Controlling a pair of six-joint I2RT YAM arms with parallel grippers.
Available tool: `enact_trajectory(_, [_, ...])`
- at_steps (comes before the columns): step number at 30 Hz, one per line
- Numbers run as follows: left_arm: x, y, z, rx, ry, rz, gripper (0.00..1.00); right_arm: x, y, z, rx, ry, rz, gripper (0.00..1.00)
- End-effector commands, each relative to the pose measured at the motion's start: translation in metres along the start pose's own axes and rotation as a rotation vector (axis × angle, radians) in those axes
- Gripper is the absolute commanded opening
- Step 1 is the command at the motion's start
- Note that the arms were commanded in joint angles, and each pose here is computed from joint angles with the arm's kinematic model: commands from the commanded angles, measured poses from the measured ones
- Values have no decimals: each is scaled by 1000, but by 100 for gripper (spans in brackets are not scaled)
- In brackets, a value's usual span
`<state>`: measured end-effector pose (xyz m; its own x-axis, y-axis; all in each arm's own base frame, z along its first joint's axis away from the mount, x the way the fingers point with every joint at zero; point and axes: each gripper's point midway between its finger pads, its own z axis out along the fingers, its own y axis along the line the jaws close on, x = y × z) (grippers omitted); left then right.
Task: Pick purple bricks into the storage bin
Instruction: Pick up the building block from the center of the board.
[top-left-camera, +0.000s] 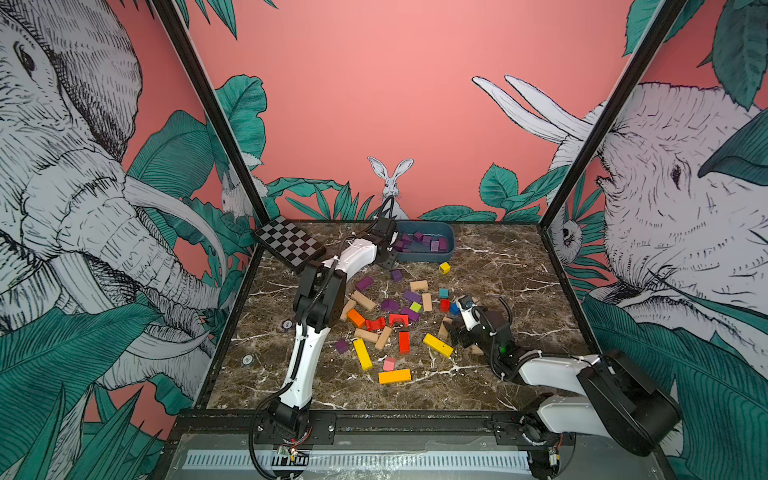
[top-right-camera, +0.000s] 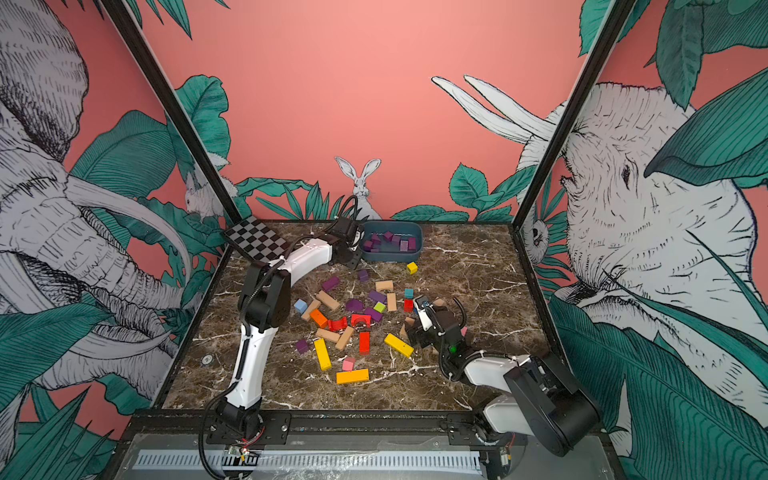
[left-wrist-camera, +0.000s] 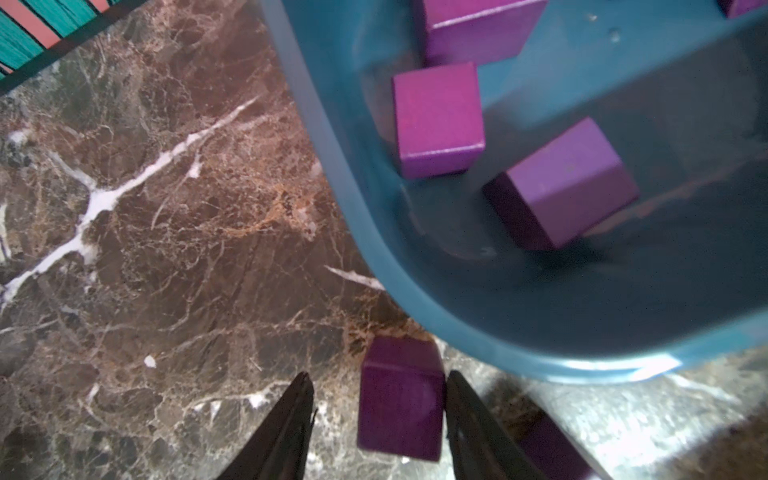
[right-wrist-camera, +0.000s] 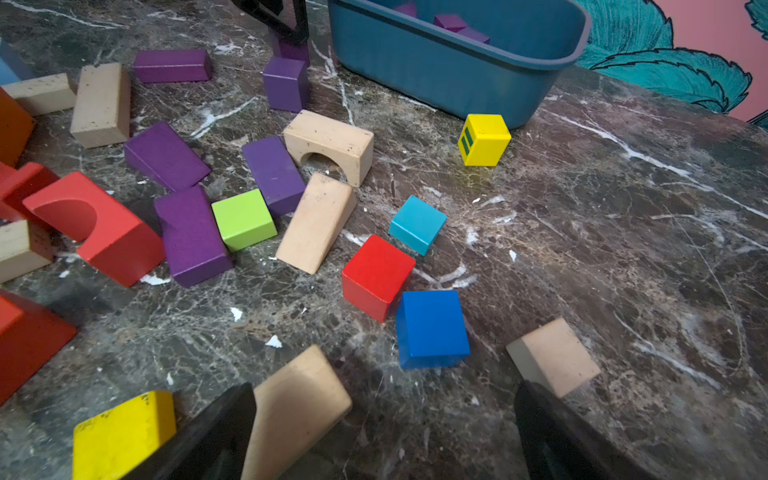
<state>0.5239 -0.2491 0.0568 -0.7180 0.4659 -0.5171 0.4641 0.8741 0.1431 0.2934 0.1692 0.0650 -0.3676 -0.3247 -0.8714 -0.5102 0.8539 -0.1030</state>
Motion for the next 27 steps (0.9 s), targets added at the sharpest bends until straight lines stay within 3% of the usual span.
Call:
enact_trajectory(1, [0, 4, -1, -3, 14, 18, 54, -13, -2, 3, 3, -32, -1, 99])
enact_trajectory(7, [8, -1, 4, 17, 30, -2, 49, -13, -2, 3, 3, -29, -2, 99])
enact_trajectory(11, [10, -2, 4, 24, 38, -12, 32, -13, -2, 3, 4, -29, -1, 99])
enact_trajectory(18, [16, 0, -4, 18, 52, -14, 21, -13, -3, 3, 10, -29, 2, 99])
enact_trajectory(22, [8, 2, -24, 14, 31, -27, 18, -13, -6, 3, 24, -27, 8, 99])
enact_trajectory(27, [-26, 0, -60, 15, -68, -30, 18, -13, -12, 4, 54, -22, 24, 99])
